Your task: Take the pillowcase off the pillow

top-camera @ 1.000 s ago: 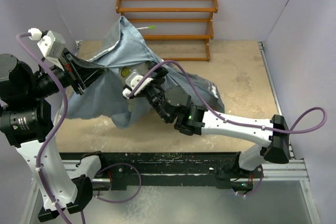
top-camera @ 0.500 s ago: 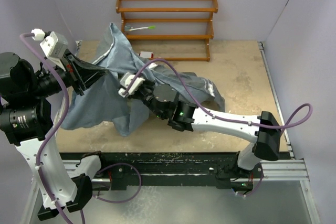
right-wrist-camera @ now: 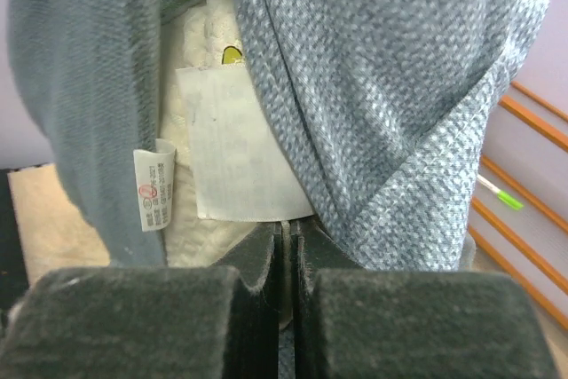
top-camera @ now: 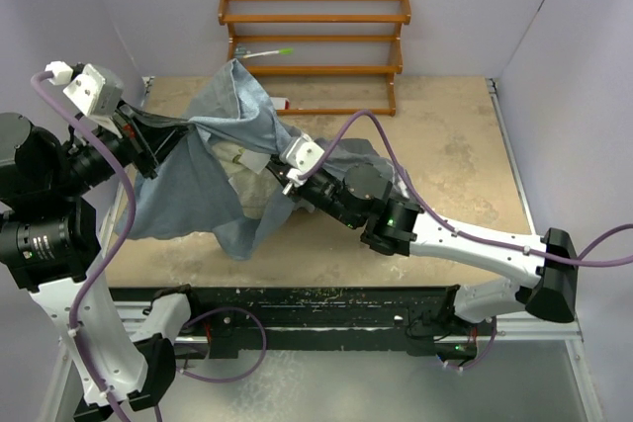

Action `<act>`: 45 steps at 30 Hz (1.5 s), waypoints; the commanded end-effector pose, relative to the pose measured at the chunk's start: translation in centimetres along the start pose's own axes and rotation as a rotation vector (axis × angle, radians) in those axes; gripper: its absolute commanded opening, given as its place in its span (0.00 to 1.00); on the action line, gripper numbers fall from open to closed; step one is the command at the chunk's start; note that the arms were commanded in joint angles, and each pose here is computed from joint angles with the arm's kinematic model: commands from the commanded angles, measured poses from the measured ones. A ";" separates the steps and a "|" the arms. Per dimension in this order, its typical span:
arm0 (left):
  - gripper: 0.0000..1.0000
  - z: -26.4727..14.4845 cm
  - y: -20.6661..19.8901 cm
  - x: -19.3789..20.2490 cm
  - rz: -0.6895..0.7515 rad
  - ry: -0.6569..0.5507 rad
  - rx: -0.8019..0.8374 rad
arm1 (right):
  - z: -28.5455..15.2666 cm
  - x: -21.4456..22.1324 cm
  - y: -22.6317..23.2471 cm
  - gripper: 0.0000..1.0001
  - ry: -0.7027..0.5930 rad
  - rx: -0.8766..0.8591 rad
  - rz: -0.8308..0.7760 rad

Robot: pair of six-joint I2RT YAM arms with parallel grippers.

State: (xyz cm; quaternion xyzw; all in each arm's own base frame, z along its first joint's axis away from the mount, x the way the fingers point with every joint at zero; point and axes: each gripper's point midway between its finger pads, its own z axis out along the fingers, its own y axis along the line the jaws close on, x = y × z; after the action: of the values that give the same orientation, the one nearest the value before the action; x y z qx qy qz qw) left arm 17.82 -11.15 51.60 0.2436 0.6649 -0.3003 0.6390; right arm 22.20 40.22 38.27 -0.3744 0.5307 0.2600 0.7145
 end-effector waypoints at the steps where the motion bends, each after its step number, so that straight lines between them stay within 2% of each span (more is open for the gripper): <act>1: 0.00 -0.2 2.5 -3.2 0.134 -0.104 -0.148 | -1.0 -2.3 1.9 0.00 -0.067 -0.119 0.095; 8: 0.00 0.3 6.2 -4.0 0.163 -0.130 -0.265 | -3.0 -0.8 6.8 0.00 -0.011 -0.250 0.099; 11: 0.00 1.3 6.3 -4.3 0.080 -0.139 -0.215 | -2.4 0.6 9.7 0.00 0.044 -0.304 0.089; 13: 0.00 2.2 6.3 -4.1 -0.035 -0.136 -0.164 | -1.1 1.3 12.9 0.00 0.075 -0.369 0.074; 15: 0.00 2.7 6.4 -3.5 -0.102 -0.131 -0.136 | -0.1 1.0 15.2 0.00 0.065 -0.413 0.078; 20: 0.00 2.7 8.7 -1.5 -0.073 -0.093 -0.226 | -0.2 0.9 18.1 0.00 0.057 -0.466 0.040; 25: 0.00 2.7 10.7 -1.0 -0.055 -0.095 -0.296 | -2.5 1.6 18.3 0.00 0.089 -0.499 0.026; 28: 0.00 2.4 12.6 -1.5 -0.050 -0.127 -0.392 | -4.7 0.8 17.7 0.00 0.073 -0.512 0.042; 33: 0.00 0.6 18.0 -1.1 0.017 -0.133 -0.657 | -8.5 -2.6 13.6 0.00 -0.024 -0.437 0.108; 37: 0.00 0.4 20.4 1.5 0.003 -0.064 -0.731 | -11.2 -2.8 10.9 0.00 -0.060 -0.370 0.155; 39: 0.00 1.4 20.1 3.3 -0.025 -0.022 -0.671 | -12.2 -3.9 9.9 0.00 -0.114 -0.346 0.211; 42: 0.01 4.0 15.3 5.3 -0.065 0.050 -0.345 | -11.3 -4.1 7.3 0.00 -0.103 -0.209 0.213; 45: 0.25 4.2 8.4 3.9 -0.038 0.043 -0.030 | -8.1 -2.7 4.8 0.00 0.022 -0.095 0.172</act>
State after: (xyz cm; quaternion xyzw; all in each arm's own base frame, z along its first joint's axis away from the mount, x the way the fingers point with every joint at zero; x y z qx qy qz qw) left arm 32.17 -2.08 43.75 0.0655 0.7504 -0.1772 0.6334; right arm 8.12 36.42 32.52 -0.4610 0.5260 0.3707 0.6111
